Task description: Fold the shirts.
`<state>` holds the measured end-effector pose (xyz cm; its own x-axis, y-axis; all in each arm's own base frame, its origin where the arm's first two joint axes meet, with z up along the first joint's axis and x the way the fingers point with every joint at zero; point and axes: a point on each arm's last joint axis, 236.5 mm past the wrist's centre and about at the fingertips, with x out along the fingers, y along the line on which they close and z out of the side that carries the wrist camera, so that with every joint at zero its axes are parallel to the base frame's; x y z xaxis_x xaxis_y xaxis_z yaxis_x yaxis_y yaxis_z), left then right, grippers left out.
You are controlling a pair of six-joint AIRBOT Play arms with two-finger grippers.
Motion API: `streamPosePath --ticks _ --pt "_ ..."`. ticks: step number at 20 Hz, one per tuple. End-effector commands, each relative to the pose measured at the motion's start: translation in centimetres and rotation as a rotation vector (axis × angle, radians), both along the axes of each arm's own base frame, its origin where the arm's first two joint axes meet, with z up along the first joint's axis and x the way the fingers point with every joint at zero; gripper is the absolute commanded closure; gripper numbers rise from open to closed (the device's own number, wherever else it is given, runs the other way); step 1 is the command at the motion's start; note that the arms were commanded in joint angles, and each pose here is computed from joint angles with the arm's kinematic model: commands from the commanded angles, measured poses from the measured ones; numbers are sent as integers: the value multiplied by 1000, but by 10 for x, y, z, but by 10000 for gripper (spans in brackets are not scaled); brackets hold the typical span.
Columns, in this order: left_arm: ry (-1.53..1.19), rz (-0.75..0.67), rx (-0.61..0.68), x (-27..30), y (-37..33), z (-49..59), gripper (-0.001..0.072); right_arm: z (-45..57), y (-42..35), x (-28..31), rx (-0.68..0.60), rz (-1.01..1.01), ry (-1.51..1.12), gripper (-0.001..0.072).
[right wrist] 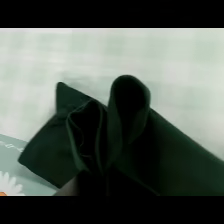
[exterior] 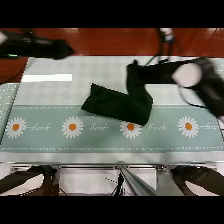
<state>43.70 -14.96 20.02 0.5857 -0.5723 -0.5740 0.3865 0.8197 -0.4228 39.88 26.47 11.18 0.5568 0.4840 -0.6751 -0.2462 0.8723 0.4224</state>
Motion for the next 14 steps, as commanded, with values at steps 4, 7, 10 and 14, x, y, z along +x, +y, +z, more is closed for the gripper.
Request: streamPosePath --ticks 4,7,10,14 --pt "-37 93 56 -55 70 49 682 -89 132 -7 221 27 116 681" --pt "-42 73 57 -57 62 50 682 -113 149 -17 226 32 160 161" --pt "-31 74 59 -54 64 45 682 -100 112 -17 118 89 166 162" --pt "19 76 73 -45 68 24 682 -82 -78 -13 -377 17 217 166"
